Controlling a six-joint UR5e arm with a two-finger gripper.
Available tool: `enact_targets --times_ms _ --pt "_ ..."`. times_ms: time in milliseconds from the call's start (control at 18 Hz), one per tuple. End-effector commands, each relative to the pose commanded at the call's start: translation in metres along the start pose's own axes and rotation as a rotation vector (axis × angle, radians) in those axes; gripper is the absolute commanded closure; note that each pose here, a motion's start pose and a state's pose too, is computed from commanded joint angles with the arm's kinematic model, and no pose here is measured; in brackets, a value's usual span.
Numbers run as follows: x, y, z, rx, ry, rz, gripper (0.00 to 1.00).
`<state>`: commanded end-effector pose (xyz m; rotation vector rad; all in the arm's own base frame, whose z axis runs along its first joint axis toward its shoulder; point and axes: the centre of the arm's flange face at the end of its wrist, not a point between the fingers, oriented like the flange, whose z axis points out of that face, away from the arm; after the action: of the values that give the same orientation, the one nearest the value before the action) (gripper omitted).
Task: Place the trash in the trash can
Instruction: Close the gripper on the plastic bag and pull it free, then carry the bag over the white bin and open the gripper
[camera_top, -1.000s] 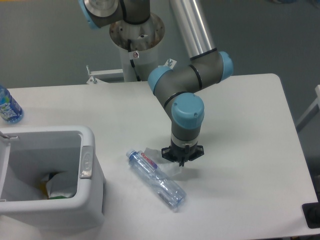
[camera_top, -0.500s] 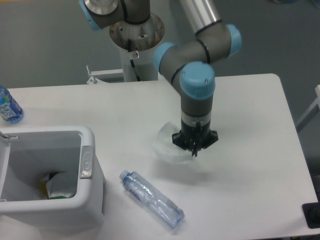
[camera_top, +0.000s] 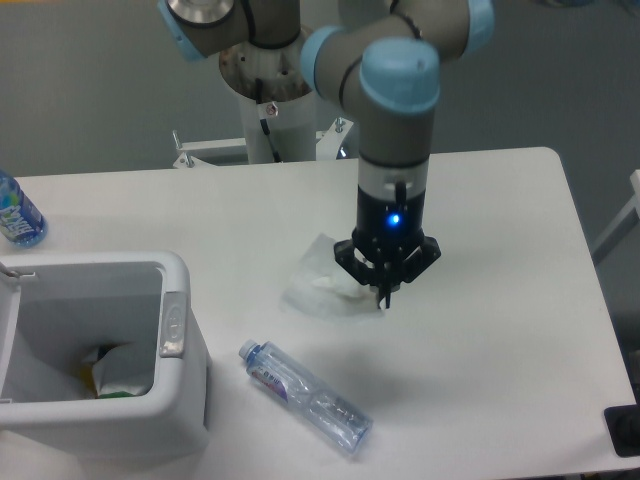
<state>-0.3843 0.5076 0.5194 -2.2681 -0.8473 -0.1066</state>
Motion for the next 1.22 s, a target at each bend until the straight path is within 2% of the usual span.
enact_targets --times_ms 111,222,444,778,833,889,944,1000,1222 --pt "0.027 -0.017 -0.002 0.025 0.071 -0.046 1.00" --pt "0.047 -0.020 -0.002 0.027 0.108 -0.038 1.00" --pt "0.097 -0.009 0.003 0.004 0.165 -0.020 1.00" --pt "0.164 0.019 0.025 -0.060 0.233 0.060 1.00" --pt "0.168 0.025 0.028 -0.070 0.238 0.065 0.92" --pt "0.169 0.029 0.031 -0.078 0.239 0.067 0.69" --pt "0.169 0.029 0.031 -0.070 0.239 0.095 0.30" --pt "0.170 0.029 0.032 -0.070 0.241 0.130 0.00" --pt "0.172 0.028 0.028 -0.062 0.242 0.133 0.00"
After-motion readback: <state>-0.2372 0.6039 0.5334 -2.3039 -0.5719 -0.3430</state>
